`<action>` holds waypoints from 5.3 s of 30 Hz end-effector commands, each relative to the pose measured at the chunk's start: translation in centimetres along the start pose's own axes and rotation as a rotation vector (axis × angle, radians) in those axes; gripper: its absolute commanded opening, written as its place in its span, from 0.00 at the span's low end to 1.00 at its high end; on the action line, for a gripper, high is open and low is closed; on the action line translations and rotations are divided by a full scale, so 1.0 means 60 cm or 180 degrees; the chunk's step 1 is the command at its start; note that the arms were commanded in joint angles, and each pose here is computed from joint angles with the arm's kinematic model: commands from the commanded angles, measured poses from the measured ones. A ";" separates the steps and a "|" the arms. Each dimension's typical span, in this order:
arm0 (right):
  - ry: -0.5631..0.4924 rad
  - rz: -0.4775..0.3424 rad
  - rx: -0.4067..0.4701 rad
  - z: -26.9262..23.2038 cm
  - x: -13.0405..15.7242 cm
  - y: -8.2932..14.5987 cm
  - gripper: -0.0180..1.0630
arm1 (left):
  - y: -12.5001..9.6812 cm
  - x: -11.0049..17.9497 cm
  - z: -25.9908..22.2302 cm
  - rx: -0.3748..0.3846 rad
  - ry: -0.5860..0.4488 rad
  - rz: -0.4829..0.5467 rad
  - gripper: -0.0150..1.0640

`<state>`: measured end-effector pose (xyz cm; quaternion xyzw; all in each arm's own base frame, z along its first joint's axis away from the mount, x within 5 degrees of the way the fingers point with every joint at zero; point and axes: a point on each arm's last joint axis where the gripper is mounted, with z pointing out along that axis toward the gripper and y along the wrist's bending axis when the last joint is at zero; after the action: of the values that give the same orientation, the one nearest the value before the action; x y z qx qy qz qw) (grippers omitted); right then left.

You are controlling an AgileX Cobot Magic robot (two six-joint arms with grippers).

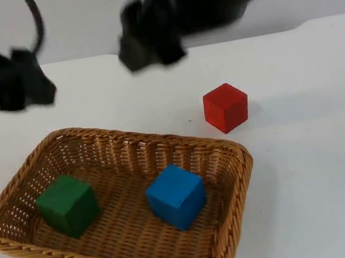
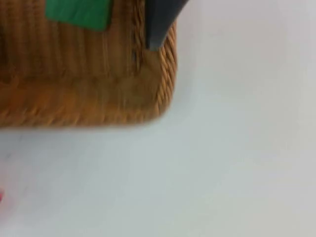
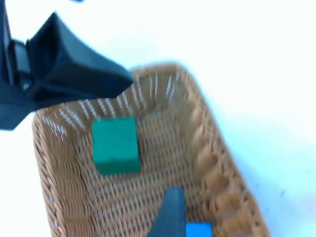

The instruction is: Pick up one cube with each hand and place exactly two cubes into the same basket, leaving the remaining cube outside.

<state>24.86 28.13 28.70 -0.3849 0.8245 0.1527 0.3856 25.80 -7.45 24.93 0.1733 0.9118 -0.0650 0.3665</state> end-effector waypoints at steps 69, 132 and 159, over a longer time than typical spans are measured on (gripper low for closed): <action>-0.0840 0.0095 0.0103 -0.353 0.162 -0.009 0.67 | -0.044 0.110 -0.317 0.0097 -0.1318 0.0185 0.80; -0.0781 0.0402 0.0547 -0.531 0.423 -0.030 0.67 | -0.044 0.296 -0.356 -0.0278 -0.1022 0.0035 0.80; -0.0781 0.0403 0.0603 -0.479 0.429 -0.031 0.67 | -0.043 0.298 -0.345 -0.0280 -0.0995 0.0015 0.80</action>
<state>0.84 -2.18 28.29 -0.2714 0.8072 0.1416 0.5046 -0.56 -0.01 27.55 0.1513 0.8472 -0.0498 0.5068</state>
